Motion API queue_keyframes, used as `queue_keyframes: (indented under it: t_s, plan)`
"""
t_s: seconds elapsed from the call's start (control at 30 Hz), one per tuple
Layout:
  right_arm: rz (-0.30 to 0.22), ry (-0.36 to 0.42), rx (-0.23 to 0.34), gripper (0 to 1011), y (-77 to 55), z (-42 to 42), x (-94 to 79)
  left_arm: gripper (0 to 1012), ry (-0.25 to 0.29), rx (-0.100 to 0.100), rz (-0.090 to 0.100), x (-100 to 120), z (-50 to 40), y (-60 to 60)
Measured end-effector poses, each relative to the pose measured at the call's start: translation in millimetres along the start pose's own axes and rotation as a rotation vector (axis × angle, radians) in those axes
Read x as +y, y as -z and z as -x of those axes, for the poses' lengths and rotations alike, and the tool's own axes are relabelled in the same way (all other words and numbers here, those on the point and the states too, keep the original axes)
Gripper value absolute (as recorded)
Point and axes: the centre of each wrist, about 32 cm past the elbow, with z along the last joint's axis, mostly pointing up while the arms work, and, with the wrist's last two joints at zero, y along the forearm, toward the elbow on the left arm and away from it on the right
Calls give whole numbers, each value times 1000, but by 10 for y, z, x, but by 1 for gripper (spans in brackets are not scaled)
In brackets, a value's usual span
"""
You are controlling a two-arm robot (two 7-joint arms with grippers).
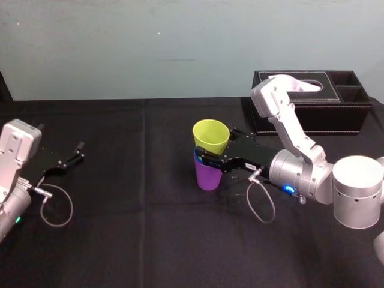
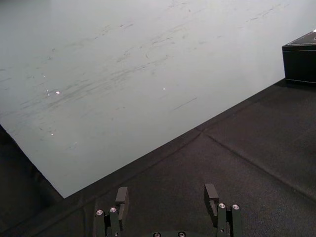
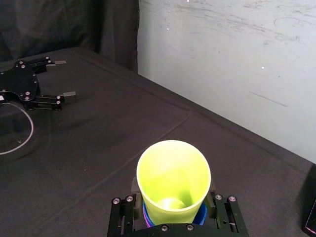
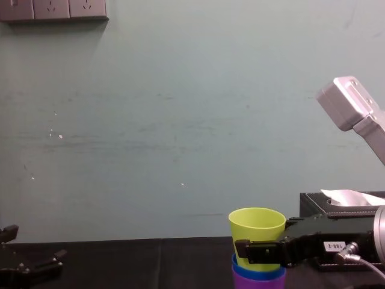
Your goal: Stack the three plastic cups sequentially using one hand.
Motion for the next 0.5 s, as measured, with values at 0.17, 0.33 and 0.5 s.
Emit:
queue_keyframes:
  t_s: [0.17, 0.33, 0.5]
  plan:
    - [0, 0, 1, 734, -2, 0, -1, 1000, 0, 0, 0, 0, 0, 0]
    - [0, 1, 1, 863, -4, -1, -3, 1000, 0, 0, 0, 0, 0, 0]
    - [-1, 1, 1, 971, -6, -2, -4, 1000, 0, 0, 0, 0, 0, 0]
